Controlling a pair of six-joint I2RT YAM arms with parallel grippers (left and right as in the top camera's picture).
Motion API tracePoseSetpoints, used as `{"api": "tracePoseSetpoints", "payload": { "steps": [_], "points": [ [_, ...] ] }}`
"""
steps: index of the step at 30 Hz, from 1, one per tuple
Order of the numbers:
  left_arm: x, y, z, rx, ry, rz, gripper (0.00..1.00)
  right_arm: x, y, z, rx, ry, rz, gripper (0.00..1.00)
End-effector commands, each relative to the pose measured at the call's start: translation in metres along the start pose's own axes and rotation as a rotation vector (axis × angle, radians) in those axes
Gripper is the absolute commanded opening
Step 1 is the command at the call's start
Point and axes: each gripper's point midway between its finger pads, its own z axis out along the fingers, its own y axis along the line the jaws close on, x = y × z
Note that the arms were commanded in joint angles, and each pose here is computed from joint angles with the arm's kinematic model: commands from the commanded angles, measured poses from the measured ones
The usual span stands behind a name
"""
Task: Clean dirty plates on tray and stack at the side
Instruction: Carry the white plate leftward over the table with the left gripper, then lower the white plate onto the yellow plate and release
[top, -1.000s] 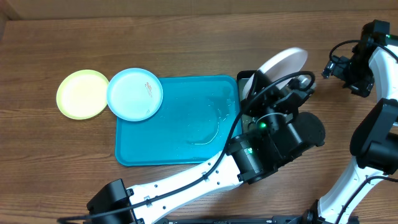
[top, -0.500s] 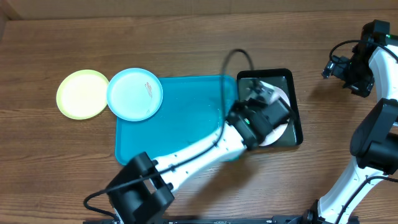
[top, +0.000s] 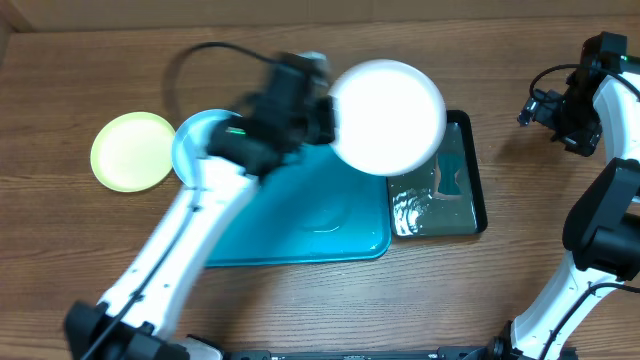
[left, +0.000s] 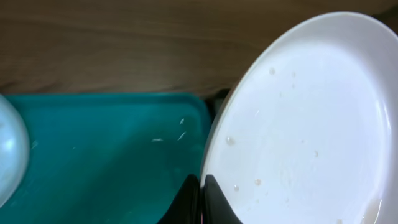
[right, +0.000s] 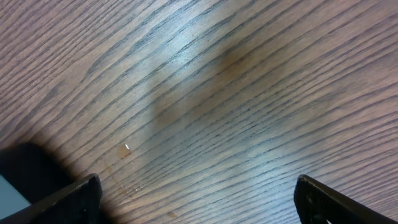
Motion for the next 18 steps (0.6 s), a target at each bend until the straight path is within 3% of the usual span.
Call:
{"api": "tracePoseSetpoints", "payload": {
  "steps": [1,5,10,18],
  "points": [
    [-0.009,0.044,-0.017,0.055,0.077,-0.175,0.04,-0.009,0.002,-0.017,-0.017,-0.049,0.005,1.00],
    [-0.017,0.152,-0.042,-0.125,0.068,-0.404,0.04,-0.009,0.002,-0.017,-0.017,-0.049,0.005,1.00],
    [-0.024,0.249,-0.080,-0.251,-0.019,-0.593,0.04,-0.009,0.002,-0.017,-0.017,-0.049,0.005,1.00],
    [-0.005,0.369,-0.140,-0.445,-0.146,-0.854,0.04,-0.008,0.002,-0.017,-0.017,-0.049,0.005,1.00]
  ]
}}
